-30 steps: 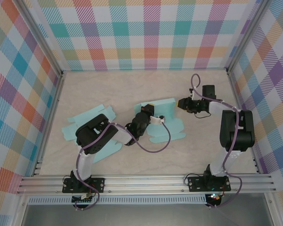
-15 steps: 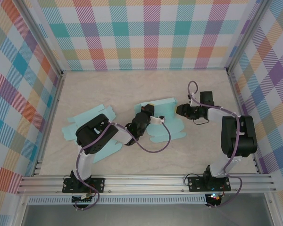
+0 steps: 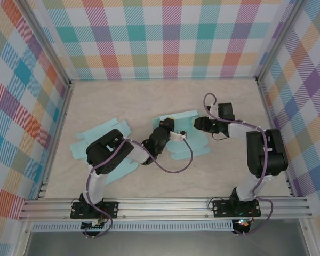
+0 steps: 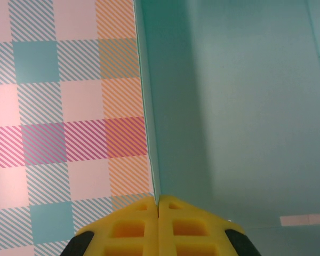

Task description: Fold the paper box

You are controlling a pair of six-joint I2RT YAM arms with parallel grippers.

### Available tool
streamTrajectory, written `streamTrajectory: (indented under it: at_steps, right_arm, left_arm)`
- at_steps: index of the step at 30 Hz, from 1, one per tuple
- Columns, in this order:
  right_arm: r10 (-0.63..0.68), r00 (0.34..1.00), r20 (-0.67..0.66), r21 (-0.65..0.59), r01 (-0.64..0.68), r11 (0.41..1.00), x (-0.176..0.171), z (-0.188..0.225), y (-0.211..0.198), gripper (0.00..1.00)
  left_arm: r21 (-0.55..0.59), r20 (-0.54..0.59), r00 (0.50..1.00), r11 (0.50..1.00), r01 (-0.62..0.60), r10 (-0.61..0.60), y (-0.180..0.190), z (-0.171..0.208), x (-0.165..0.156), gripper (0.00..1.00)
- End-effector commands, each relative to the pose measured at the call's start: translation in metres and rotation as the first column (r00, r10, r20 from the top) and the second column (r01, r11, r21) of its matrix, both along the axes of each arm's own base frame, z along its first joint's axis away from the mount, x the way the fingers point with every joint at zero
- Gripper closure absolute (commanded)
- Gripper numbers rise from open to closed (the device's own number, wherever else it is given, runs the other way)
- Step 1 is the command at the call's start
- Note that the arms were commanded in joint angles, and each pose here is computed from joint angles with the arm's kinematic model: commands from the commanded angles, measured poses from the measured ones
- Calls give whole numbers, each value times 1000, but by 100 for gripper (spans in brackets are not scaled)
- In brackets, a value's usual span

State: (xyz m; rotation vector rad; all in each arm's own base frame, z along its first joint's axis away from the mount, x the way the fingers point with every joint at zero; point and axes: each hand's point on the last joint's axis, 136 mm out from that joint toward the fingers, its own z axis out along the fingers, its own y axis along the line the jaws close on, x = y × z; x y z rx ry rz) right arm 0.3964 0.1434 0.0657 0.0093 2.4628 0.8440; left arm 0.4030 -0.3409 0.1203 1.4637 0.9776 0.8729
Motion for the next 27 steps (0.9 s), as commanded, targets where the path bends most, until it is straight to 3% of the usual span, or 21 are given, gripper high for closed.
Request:
streamTrajectory:
  at_steps: [1, 8, 19, 27]
  right_arm:
    - [-60, 996, 72, -41, 63, 997, 20, -1, -1, 55]
    - [-53, 988, 142, -143, 73, 987, 28, -5, 8, 55]
    - [-53, 981, 185, -194, 89, 977, 28, -9, 10, 70]
    - [-67, 975, 212, -224, 115, 968, 27, -10, 6, 74]
  left_arm:
    - [12, -14, 1000, 1000, 28, -28, -3, -8, -3, 100]
    - [-20, -37, 998, 999, 40, -41, -5, -5, -7, 100]
    - [-66, -53, 997, 997, 49, -53, -7, -3, -8, 100]
    - [-62, -59, 997, 997, 52, -55, -8, -3, -7, 100]
